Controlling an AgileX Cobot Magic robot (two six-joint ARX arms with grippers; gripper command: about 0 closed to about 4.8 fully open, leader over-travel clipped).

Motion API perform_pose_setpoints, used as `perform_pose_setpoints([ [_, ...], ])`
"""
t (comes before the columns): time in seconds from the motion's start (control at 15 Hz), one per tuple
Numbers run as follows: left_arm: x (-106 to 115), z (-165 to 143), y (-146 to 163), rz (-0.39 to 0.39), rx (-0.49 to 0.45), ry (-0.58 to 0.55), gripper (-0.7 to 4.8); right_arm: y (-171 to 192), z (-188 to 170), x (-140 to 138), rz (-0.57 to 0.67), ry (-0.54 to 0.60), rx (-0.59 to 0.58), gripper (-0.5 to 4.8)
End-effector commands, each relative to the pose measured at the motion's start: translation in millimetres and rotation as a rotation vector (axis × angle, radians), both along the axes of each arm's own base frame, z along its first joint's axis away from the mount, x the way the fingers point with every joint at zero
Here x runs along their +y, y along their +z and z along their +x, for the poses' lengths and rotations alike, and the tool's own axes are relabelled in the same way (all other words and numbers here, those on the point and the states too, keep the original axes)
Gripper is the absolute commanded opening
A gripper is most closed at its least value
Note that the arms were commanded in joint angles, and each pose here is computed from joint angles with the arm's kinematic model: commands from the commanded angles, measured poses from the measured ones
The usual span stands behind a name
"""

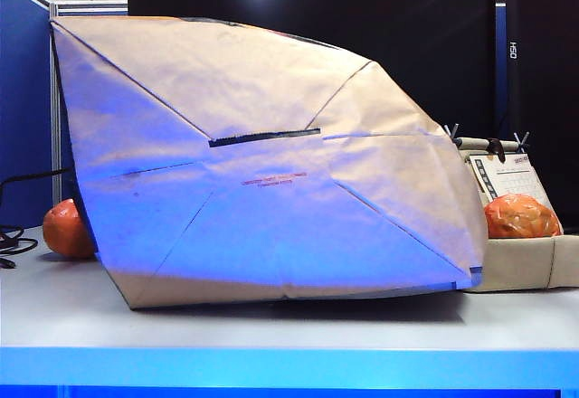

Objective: Open the paper bag and put two oranges into the paper bag.

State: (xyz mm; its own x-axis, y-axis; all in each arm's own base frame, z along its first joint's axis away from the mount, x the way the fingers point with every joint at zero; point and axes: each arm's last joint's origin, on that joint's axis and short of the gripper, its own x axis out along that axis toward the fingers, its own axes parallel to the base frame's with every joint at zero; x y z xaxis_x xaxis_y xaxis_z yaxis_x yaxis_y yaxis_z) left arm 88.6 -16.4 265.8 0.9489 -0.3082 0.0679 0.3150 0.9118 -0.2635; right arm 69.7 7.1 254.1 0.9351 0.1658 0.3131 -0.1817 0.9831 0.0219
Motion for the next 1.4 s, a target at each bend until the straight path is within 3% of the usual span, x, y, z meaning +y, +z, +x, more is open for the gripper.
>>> perform_pose_setpoints([
  [0.07,-8,35,37,-0.048,0.198,-0.138,2.21,20,-11,0,-0.004,0.024,-0.079,-0.05],
  [0.2,-13,71,73,-0.044,0.294,-0.158,2.21,23,-12,0,-0.008,0.027,-0.083,-0.05],
  [0.4,-20,129,112,-0.036,0.343,-0.157,2.22,18,-11,1,-0.022,0.063,-0.027,-0.05],
  [0.67,-30,215,108,0.022,0.497,-0.160,2.25,14,-9,1,-0.024,0.066,0.015,-0.05],
  [0.87,-35,258,105,0.056,0.640,-0.161,2.25,13,-9,1,-0.024,0.066,0.029,-0.05],
  [0.93,-36,266,105,0.069,0.664,-0.144,2.27,13,-9,1,-0.024,0.066,0.029,-0.05],
  [1.07,-33,282,107,0.191,0.726,-0.026,2.51,13,-9,1,-0.024,0.066,0.030,-0.06],
  [1.13,-33,287,107,0.231,0.745,-0.022,2.51,12,-9,1,-0.024,0.065,0.039,-0.05],
  [1.27,-34,296,106,0.250,0.765,-0.031,2.51,9,-8,2,-0.025,0.065,0.073,-0.05],
  [1.4,-37,300,98,0.235,0.828,-0.109,2.51,6,-7,2,-0.026,0.065,0.105,-0.05],
])
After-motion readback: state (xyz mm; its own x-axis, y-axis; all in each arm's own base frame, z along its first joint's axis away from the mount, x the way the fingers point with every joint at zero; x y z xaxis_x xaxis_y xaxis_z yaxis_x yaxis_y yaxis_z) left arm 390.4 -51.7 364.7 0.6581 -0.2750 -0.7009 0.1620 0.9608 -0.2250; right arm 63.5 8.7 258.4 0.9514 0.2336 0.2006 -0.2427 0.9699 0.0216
